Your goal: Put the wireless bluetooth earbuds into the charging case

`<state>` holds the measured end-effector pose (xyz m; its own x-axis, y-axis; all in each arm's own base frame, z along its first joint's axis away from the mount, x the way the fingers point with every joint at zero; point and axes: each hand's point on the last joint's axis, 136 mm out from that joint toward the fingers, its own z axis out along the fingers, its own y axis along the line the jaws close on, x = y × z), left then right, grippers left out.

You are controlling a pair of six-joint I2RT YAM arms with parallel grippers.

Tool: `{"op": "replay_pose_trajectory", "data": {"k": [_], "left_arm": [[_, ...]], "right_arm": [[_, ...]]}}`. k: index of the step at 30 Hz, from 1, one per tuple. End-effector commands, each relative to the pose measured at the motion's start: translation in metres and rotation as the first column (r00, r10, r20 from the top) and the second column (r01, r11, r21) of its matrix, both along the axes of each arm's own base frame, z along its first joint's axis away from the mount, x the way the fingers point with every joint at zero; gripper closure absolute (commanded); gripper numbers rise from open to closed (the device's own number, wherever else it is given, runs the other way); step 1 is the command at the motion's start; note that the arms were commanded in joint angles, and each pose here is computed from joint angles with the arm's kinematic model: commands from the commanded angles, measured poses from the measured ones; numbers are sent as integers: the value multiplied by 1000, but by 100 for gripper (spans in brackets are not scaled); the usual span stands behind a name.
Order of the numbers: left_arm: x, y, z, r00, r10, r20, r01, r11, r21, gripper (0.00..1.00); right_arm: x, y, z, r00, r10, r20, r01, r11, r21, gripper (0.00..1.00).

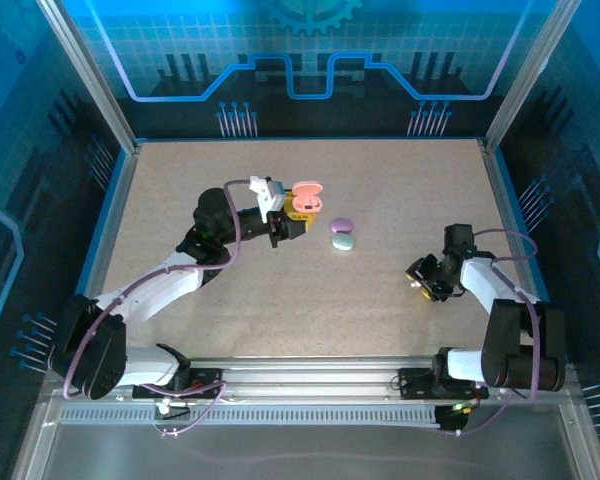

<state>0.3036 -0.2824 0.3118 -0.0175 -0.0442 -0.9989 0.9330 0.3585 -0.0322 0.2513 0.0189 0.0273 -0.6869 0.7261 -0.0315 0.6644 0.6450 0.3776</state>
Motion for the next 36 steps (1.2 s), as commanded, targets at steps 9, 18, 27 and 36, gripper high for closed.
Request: {"op": "replay_pose_trajectory", "data": {"k": [9, 18, 27, 36], "left_arm": [[-7, 1, 19, 998, -5, 64, 6, 1000, -15, 71], [-7, 1, 18, 998, -2, 63, 3, 1000, -11, 71], [-7, 1, 16, 998, 1, 58, 0, 1000, -3, 71], [-8, 1, 17, 998, -3, 58, 3, 1000, -5, 71]], "right_arm": [[28, 6, 2, 995, 90, 32, -90, 996, 2, 52], [37, 17, 1, 980, 199, 14, -199, 980, -22, 57], [30, 12, 2, 941, 327, -87, -335, 935, -114, 57], [35, 23, -4, 903, 414, -115, -422, 905, -60, 56]]}}
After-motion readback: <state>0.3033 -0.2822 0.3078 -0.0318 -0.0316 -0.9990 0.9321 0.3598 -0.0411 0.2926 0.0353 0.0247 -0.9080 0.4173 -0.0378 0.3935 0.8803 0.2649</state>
